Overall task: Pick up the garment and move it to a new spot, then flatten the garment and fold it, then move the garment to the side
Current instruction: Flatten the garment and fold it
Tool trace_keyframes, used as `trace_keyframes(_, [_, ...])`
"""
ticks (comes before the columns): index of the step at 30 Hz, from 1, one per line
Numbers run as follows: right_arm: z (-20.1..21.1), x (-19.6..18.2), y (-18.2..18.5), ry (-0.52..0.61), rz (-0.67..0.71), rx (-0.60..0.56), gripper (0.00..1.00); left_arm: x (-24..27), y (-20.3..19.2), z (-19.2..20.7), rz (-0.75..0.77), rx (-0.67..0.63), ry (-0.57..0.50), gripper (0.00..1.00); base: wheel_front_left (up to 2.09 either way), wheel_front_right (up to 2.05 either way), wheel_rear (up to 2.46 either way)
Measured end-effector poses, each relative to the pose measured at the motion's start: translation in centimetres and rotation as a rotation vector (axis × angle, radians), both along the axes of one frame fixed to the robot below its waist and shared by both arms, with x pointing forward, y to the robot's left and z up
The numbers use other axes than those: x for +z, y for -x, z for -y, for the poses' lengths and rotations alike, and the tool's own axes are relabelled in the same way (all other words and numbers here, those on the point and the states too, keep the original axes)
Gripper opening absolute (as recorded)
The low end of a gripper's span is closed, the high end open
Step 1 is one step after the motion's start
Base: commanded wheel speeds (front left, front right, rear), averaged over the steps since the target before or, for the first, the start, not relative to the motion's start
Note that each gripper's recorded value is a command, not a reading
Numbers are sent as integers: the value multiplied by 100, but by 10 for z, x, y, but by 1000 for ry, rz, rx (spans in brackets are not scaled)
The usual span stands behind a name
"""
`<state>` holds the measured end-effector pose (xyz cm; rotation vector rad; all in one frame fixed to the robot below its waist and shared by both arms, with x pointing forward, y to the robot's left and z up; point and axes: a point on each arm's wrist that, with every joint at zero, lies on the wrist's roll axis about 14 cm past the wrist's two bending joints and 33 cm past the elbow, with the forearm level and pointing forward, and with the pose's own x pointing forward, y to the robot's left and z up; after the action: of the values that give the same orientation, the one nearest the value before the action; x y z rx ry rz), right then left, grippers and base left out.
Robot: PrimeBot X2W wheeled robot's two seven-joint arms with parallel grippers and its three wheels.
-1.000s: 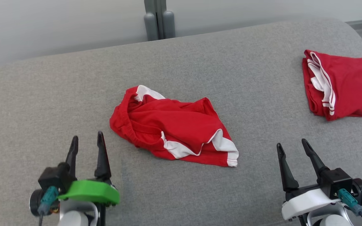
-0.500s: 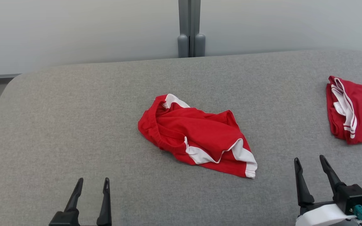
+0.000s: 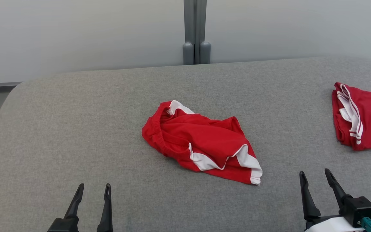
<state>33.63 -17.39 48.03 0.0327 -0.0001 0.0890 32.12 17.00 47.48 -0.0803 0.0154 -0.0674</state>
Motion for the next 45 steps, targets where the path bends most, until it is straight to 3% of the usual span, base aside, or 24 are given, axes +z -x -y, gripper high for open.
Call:
trace_keyframes(11, [3,-4,5,-4,-11,-12,100,-6,-6,7,-20,-30,-5,100,0,0,0])
trace_keyframes(19, [0,5,-1,-6,16,-8,100,27,-58,83,71,-271,-32,100,0,0,0])
trace_keyframes(26, [8,5,-1,-16,14,-39,100,6,-93,153,-156,-499,-169,100,0,0,0])
trace_keyframes(34, [27,-2,7,-26,-11,-106,100,-63,-93,160,-471,-562,-268,100,0,0,0])
trace_keyframes(36, [33,-3,10,-25,-16,-126,100,-73,-91,162,-508,-572,-264,77,0,0,0])
trace_keyframes(37, [35,-4,11,-24,-18,-134,100,-76,-90,164,-520,-577,-258,56,0,0,0])
trace_keyframes(38, [36,-4,12,-23,-19,-139,100,-78,-90,166,-527,-582,-257,44,0,0,0])
trace_keyframes(40, [39,-5,13,-22,-23,-147,100,-80,-89,170,-542,-594,-247,31,0,0,0])
trace_keyframes(41, [39,-5,14,-22,-24,-147,100,-81,-89,171,-545,-596,-245,19,0,0,0])
trace_keyframes(42, [38,-5,13,-23,-25,-146,100,-82,-89,171,-551,-595,-239,0,0,0,0])
trace_keyframes(45, [37,-5,13,-23,-24,-144,100,-79,-89,177,-566,-601,-189,0,0,0,0])
